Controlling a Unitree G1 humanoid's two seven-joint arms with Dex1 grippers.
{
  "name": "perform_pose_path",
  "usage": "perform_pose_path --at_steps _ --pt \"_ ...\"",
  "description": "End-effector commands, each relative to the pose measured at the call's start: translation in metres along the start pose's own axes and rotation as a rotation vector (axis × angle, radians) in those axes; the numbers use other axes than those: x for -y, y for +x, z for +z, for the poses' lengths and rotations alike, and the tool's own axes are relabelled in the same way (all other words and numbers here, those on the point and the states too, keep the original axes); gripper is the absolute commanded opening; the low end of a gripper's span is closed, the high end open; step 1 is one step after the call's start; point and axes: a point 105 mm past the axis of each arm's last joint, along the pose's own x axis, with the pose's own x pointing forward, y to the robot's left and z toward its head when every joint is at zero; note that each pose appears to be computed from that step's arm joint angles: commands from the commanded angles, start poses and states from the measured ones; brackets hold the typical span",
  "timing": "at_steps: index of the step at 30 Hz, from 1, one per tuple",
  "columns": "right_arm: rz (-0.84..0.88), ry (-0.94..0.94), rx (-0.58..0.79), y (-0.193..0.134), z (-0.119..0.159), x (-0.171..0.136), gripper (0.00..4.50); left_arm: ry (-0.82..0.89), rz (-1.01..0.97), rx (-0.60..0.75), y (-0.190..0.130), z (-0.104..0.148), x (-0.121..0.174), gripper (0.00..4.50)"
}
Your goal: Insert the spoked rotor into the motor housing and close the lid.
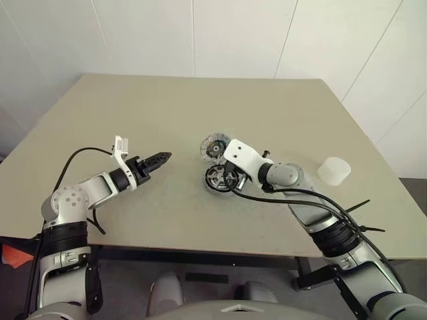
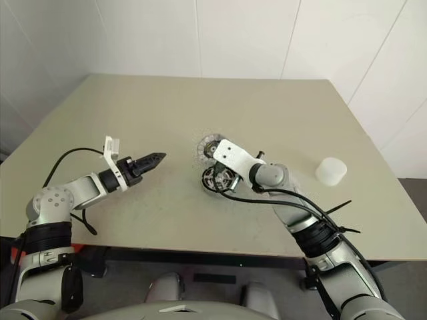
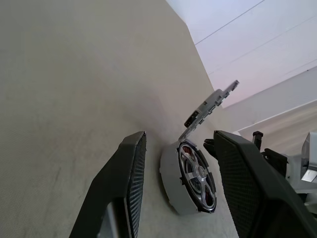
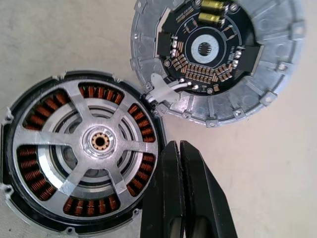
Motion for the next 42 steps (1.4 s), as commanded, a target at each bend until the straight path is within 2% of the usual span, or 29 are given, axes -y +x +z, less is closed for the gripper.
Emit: perform_pose_path --at_steps 1,7,15,18,23,28,34,37,42 --pt "-0.009 -0.059 0.065 -0.011 0.024 0.006 0.02 0.040 -0.036 0.028 0.002 0.012 0.010 2.30" --pt "0.051 -0.043 0.080 -0.016 0.029 -0.005 0.02 0.038 -0.035 0.027 0.001 0.012 0.010 2.30" --pt "0.129 0.048 -0.003 0.005 -0.001 -0.036 0.02 0.042 -0.025 0.025 0.000 0.014 0.008 2.30" --pt "0.119 0.047 -0.022 0.008 -0.007 -0.036 0.02 0.049 -0.019 0.031 -0.002 0.016 0.007 2.30" --pt "0.093 0.019 0.006 0.005 0.001 -0.024 0.02 0.056 -0.001 0.053 -0.005 0.024 0.003 2.30" --pt "0.103 -0.022 0.097 -0.013 0.031 -0.013 0.02 0.062 -0.007 0.051 -0.003 0.025 0.004 2.30" --pt "0.126 -0.007 0.106 -0.018 0.036 -0.016 0.02 0.062 -0.008 0.046 -0.001 0.024 0.004 2.30" --pt "0.168 0.061 0.088 -0.011 0.027 -0.028 0.02 0.063 -0.005 0.043 -0.002 0.024 0.004 2.30" --pt "0.206 0.219 0.010 0.009 -0.008 -0.048 0.02 0.068 0.004 0.040 -0.004 0.025 0.003 2.30"
